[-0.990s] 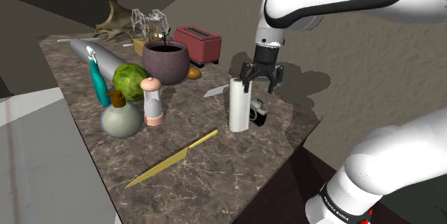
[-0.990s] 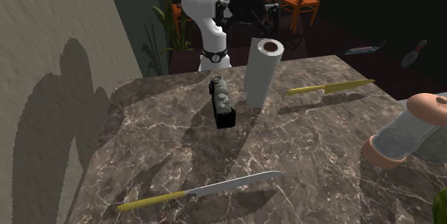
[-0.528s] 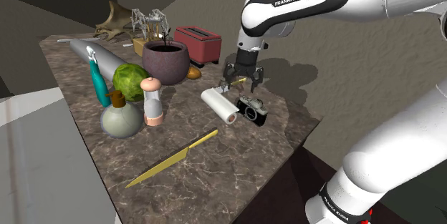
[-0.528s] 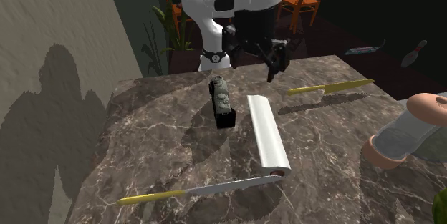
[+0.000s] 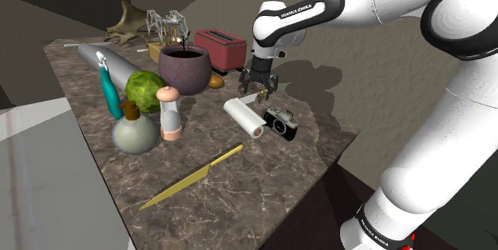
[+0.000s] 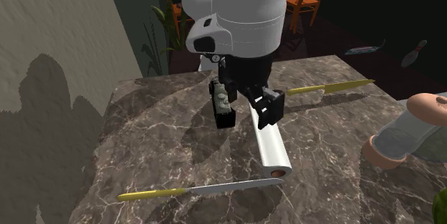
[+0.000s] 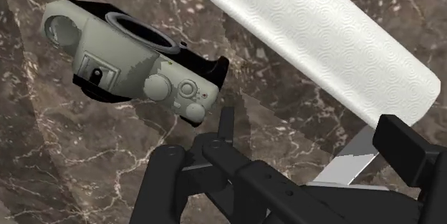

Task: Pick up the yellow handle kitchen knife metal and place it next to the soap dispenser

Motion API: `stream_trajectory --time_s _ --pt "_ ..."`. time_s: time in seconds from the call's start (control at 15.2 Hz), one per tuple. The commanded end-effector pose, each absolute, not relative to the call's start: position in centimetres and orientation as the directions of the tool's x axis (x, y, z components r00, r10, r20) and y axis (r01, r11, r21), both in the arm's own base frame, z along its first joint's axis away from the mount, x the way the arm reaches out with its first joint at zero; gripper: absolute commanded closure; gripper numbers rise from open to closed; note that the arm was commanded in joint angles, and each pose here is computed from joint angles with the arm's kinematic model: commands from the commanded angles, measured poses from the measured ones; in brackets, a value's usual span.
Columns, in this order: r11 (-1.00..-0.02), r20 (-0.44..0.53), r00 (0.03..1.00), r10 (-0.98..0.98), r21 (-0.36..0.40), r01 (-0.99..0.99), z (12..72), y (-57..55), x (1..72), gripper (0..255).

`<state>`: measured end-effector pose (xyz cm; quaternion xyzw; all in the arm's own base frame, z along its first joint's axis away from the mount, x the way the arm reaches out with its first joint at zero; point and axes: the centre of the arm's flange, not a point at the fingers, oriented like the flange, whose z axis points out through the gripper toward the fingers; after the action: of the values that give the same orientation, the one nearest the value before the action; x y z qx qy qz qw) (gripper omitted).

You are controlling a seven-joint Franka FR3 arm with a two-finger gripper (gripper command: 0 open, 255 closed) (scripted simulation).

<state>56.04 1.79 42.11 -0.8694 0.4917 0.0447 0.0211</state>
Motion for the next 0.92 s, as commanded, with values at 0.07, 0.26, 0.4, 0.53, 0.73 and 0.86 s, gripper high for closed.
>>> stream_trajectory --time_s 0.07,0.26,0.4,0.53,0.73,0.86 --pt "-0.417 -0.079 0.415 -0.906 0.009 -0.909 40.7 0.0 59.0 0" --pt "-0.316 -0.060 0.315 -0.947 0.009 -0.949 39.4 -2.0 61.7 0" --pt "-0.247 -0.048 0.247 -0.968 0.007 -0.969 38.6 -3.6 63.4 0" --pt "-0.177 -0.036 0.177 -0.984 0.005 -0.984 37.8 -5.2 65.1 0" --pt "-0.099 -0.022 0.099 -0.995 0.002 -0.995 37.0 -7.2 66.7 0" --pt "-0.099 -0.022 0.099 -0.995 0.002 -0.995 35.9 -7.2 66.7 0"
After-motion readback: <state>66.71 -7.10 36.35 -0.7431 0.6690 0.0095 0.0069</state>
